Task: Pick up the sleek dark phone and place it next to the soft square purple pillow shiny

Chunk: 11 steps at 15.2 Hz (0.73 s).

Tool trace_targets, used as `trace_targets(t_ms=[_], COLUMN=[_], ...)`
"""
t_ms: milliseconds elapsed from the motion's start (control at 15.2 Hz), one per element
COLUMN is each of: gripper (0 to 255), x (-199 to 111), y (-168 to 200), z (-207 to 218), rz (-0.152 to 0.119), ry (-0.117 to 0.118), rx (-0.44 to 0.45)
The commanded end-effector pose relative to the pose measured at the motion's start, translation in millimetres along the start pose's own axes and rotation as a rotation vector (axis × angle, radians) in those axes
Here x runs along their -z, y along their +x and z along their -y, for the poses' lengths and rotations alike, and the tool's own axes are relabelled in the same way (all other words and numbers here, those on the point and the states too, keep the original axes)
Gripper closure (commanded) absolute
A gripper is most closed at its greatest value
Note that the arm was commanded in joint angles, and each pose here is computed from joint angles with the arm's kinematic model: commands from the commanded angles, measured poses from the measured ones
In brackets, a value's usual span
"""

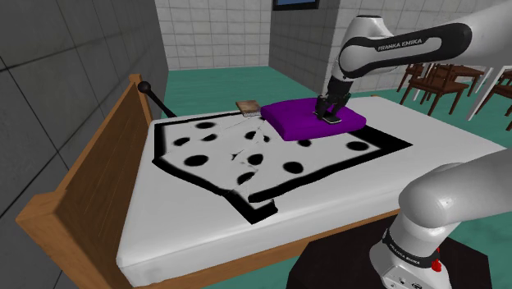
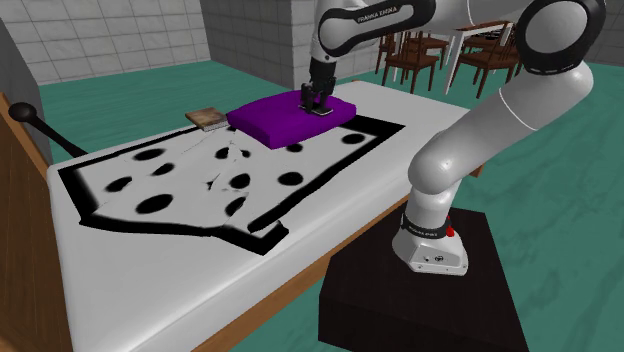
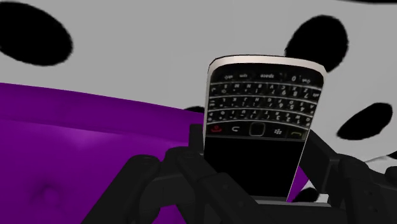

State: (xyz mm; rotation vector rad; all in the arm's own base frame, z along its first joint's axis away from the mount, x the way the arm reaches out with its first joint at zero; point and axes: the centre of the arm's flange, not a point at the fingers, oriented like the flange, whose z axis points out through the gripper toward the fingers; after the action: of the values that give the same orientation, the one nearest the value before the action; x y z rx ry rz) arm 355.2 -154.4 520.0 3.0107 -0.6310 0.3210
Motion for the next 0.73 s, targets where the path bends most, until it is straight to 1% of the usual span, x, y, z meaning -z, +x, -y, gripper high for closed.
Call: trace_targets(t_ms=[0, 660], gripper=[255, 255], x=[-11.3, -62.9], y=[-3.1, -14.2], z=[-0.1, 0.2], rz=[0.000, 0.000], ry=[0.000, 0.000], rx=[0.000, 0.000])
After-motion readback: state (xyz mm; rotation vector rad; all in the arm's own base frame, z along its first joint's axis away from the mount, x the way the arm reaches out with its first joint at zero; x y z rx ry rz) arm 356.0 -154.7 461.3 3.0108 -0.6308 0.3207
